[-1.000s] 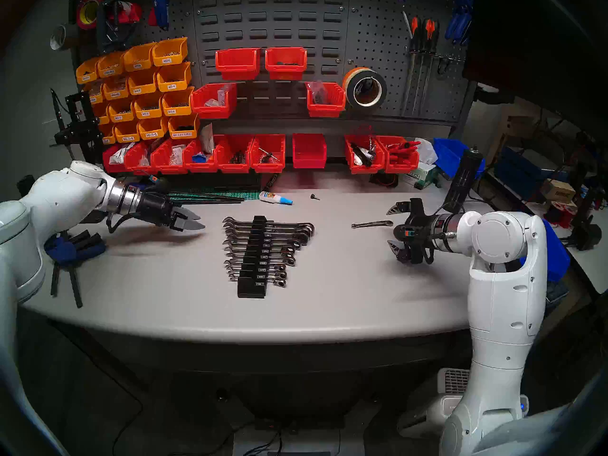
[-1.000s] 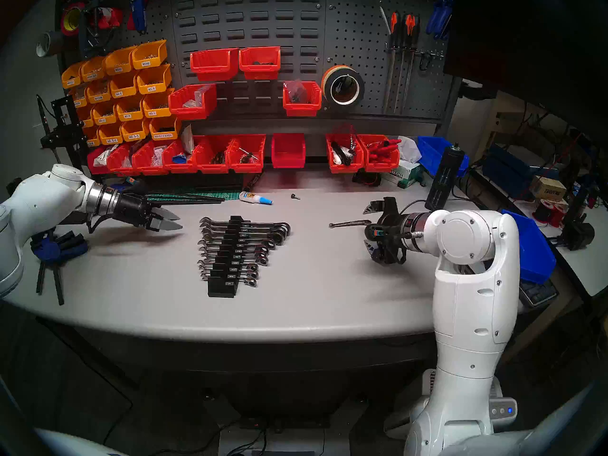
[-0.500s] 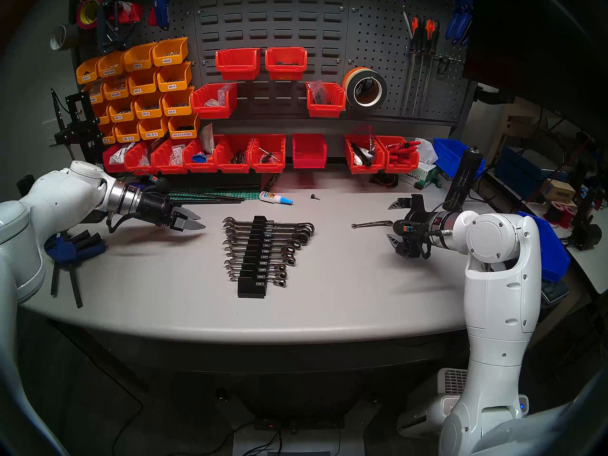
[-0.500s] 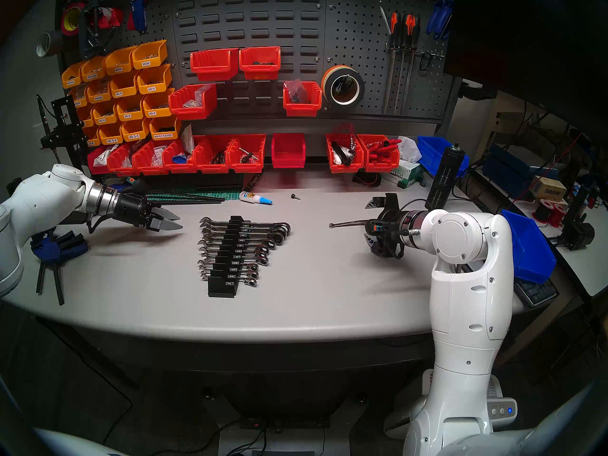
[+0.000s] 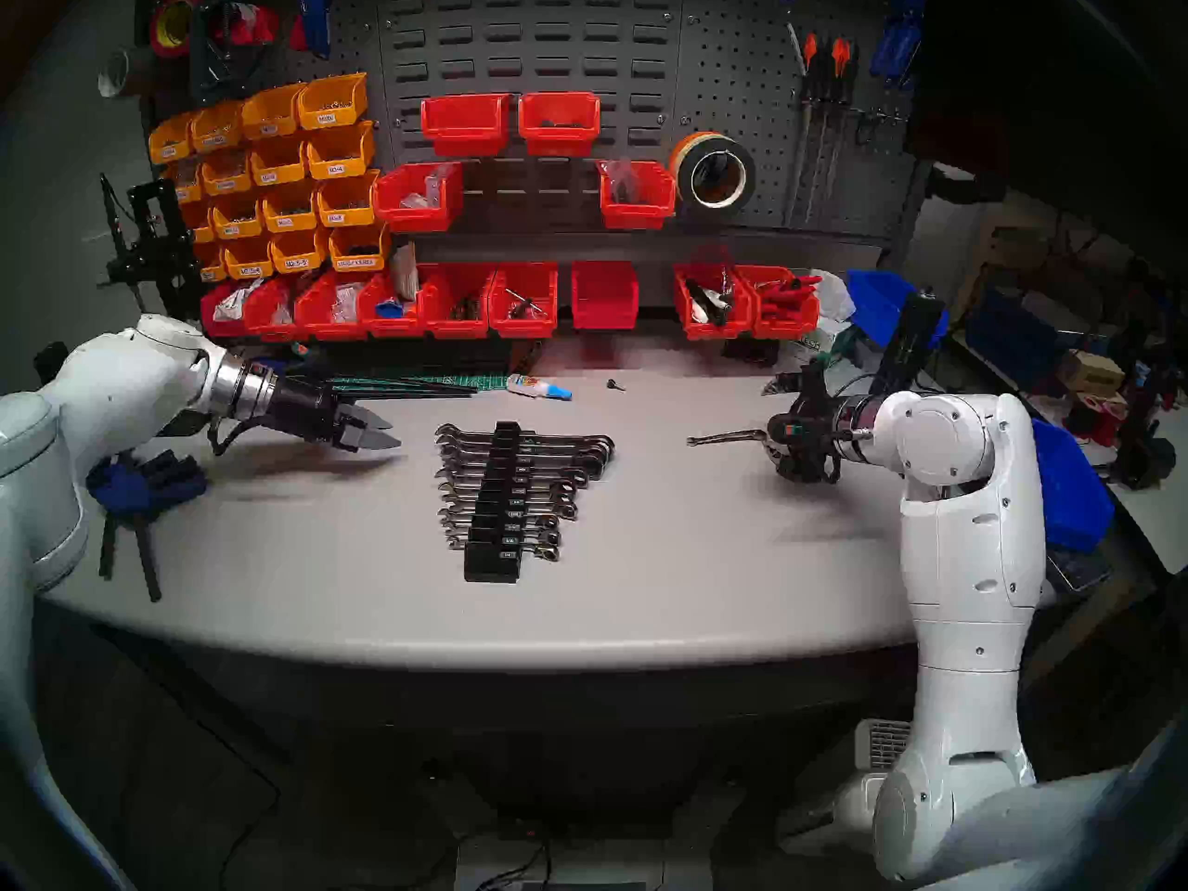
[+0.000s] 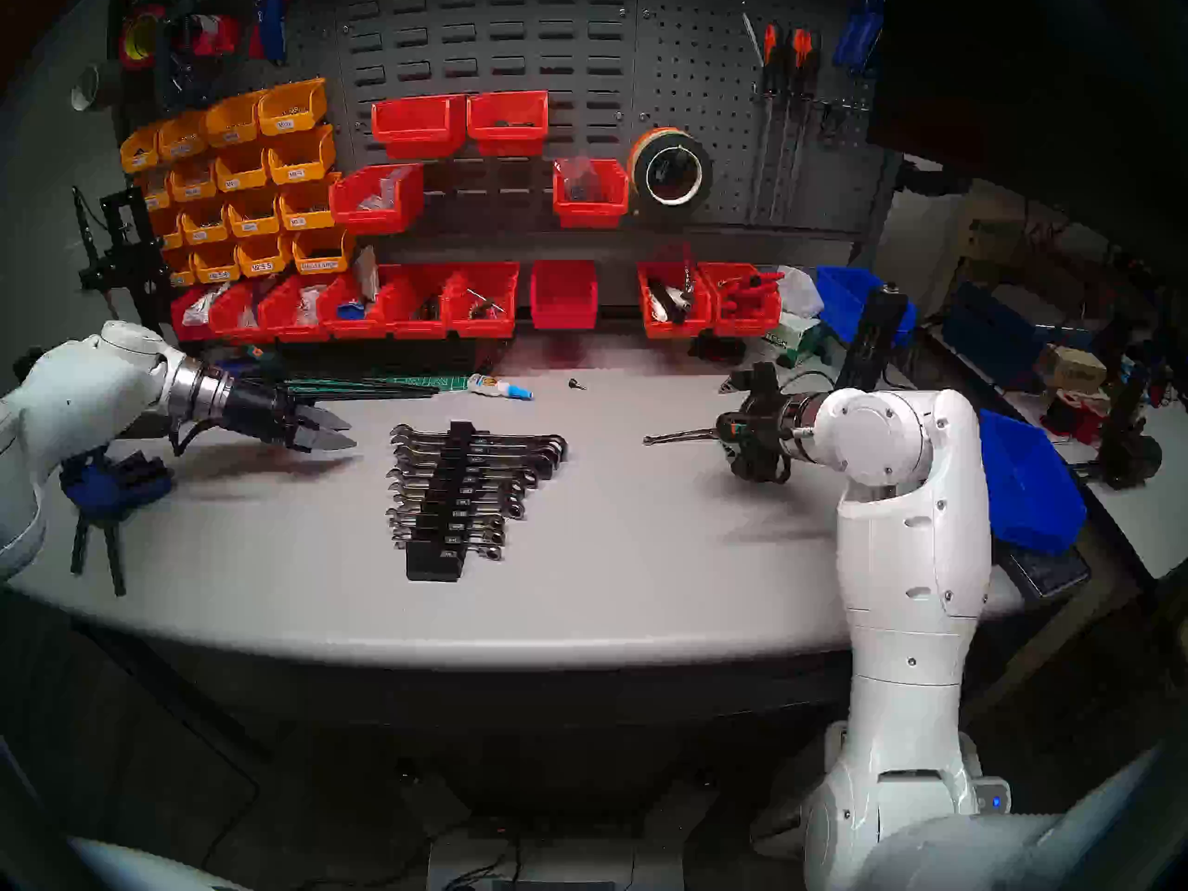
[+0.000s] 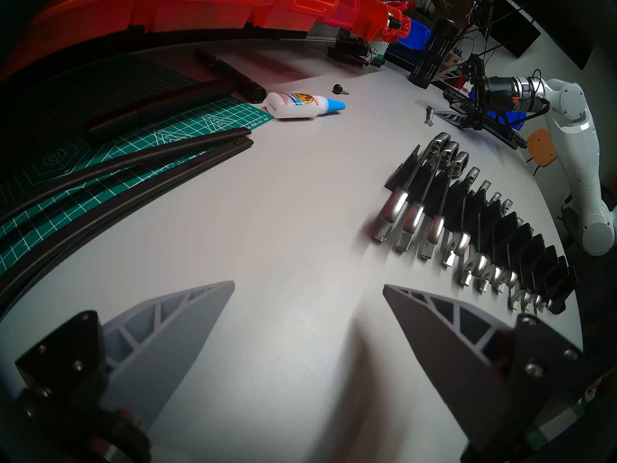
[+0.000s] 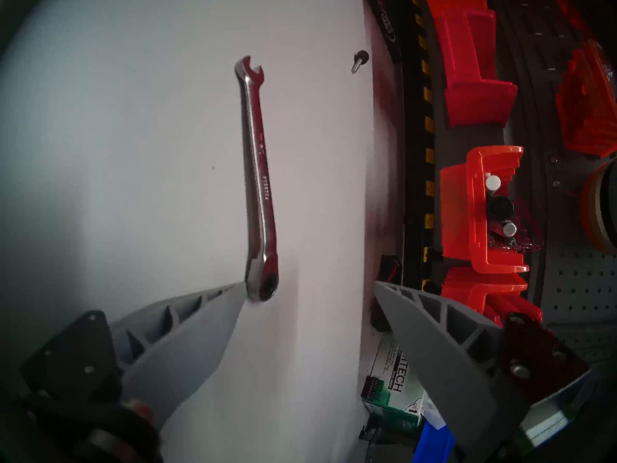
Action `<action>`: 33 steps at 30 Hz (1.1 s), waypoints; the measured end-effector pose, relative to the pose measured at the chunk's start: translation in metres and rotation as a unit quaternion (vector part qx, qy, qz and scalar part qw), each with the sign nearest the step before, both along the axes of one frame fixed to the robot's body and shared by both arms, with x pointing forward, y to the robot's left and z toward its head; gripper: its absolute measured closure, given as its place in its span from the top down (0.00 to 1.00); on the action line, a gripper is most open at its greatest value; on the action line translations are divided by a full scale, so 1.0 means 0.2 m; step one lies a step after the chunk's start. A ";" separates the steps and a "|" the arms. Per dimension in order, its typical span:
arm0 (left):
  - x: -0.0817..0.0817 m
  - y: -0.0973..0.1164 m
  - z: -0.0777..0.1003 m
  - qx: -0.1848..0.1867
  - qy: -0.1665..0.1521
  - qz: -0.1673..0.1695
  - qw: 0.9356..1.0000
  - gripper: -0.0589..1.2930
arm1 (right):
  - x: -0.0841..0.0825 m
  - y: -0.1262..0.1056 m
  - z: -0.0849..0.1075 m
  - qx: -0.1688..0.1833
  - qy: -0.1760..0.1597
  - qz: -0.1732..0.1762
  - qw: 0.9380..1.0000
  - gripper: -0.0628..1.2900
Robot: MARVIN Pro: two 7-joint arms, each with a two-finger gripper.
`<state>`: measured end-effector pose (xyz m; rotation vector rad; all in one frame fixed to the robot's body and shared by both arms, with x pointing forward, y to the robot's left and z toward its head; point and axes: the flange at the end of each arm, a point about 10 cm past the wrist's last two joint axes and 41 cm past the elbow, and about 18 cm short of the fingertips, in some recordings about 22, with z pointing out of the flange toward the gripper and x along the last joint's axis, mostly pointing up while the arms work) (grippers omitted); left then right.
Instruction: Put the wrenches on the table into the correct slot in the case
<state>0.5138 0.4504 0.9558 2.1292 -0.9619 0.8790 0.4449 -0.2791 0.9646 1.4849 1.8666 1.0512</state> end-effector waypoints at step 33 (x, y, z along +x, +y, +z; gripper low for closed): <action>0.00 0.00 0.00 0.000 0.000 0.000 1.000 0.96 | 0.07 0.14 0.09 -0.046 0.035 0.015 0.998 0.85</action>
